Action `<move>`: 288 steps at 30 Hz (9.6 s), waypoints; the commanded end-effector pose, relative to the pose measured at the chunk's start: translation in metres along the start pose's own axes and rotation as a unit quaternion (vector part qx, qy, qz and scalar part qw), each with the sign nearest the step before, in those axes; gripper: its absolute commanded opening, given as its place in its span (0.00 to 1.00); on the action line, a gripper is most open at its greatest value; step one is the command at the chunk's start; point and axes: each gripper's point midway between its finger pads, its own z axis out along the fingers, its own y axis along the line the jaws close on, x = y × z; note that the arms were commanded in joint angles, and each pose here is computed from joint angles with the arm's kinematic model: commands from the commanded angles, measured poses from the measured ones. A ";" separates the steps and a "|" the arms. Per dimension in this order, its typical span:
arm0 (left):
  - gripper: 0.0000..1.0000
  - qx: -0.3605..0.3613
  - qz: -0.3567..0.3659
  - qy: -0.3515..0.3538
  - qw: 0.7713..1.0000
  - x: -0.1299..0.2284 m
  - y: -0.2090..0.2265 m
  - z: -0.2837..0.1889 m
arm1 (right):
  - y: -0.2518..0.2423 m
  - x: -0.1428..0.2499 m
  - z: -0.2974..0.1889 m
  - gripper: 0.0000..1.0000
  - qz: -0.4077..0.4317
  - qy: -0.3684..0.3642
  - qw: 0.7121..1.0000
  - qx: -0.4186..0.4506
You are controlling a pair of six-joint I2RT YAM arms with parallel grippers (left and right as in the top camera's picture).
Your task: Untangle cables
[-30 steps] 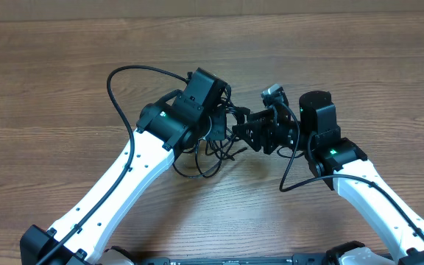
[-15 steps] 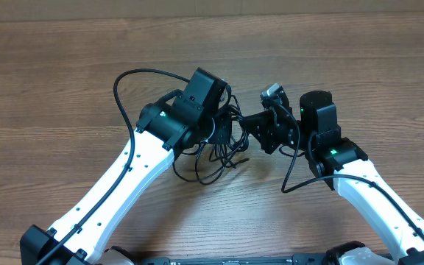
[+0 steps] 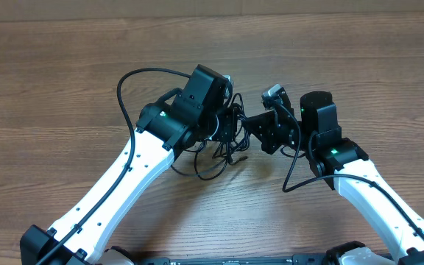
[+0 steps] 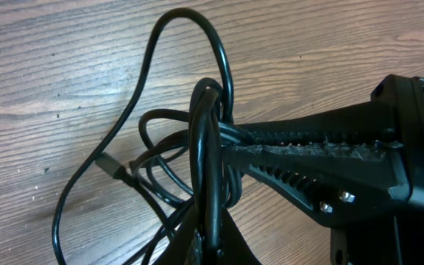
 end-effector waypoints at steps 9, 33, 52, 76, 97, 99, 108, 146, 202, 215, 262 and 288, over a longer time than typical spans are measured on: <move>0.04 -0.007 0.011 -0.018 1.000 -0.009 0.001 -0.003 | 0.024 -0.006 -0.002 0.04 0.057 -0.002 0.996 -0.064; 0.05 -0.284 -0.091 -0.068 0.952 -0.018 0.131 -0.042 | 0.102 -0.065 -0.063 0.04 0.022 -0.095 0.973 -0.209; 0.04 -0.255 -0.118 -0.041 0.959 -0.013 0.140 -0.041 | 0.070 -0.056 -0.060 0.34 0.061 -0.089 0.989 -0.098; 0.04 0.060 0.161 0.030 0.985 -0.003 0.028 -0.018 | 0.026 0.028 -0.007 0.66 -0.034 0.057 0.996 -0.062; 0.04 0.014 0.099 -0.009 0.995 -0.016 0.016 -0.009 | 0.027 0.026 -0.007 0.14 -0.036 0.053 0.996 -0.066; 0.04 0.014 0.098 -0.010 0.995 -0.016 0.016 -0.009 | 0.027 0.026 -0.007 0.11 -0.036 0.053 0.996 -0.066; 0.05 -0.138 -0.028 -0.051 0.989 -0.025 0.071 -0.016 | 0.027 0.026 -0.007 0.06 -0.033 0.053 0.996 -0.067; 0.34 -0.117 -0.170 -0.017 0.978 -0.002 0.065 -0.014 | 0.040 -0.054 -0.013 0.04 0.078 -0.083 0.988 -0.106; 0.84 -0.293 0.022 0.039 0.955 0.006 0.162 -0.057 | 0.055 -0.066 -0.020 0.04 0.066 -0.101 0.982 -0.147; 0.59 -0.469 -0.070 -0.027 0.880 0.003 0.213 -0.106 | 0.066 -0.067 -0.024 0.04 0.054 -0.099 0.977 -0.178; 1.00 -0.313 0.039 0.006 0.949 -0.024 0.197 -0.110 | 0.049 -0.057 -0.016 0.04 0.070 -0.087 0.985 -0.132; 1.00 -0.024 0.195 0.016 0.980 -0.027 0.102 -0.065 | 0.100 -0.065 -0.040 0.04 0.000 -0.092 0.957 -0.274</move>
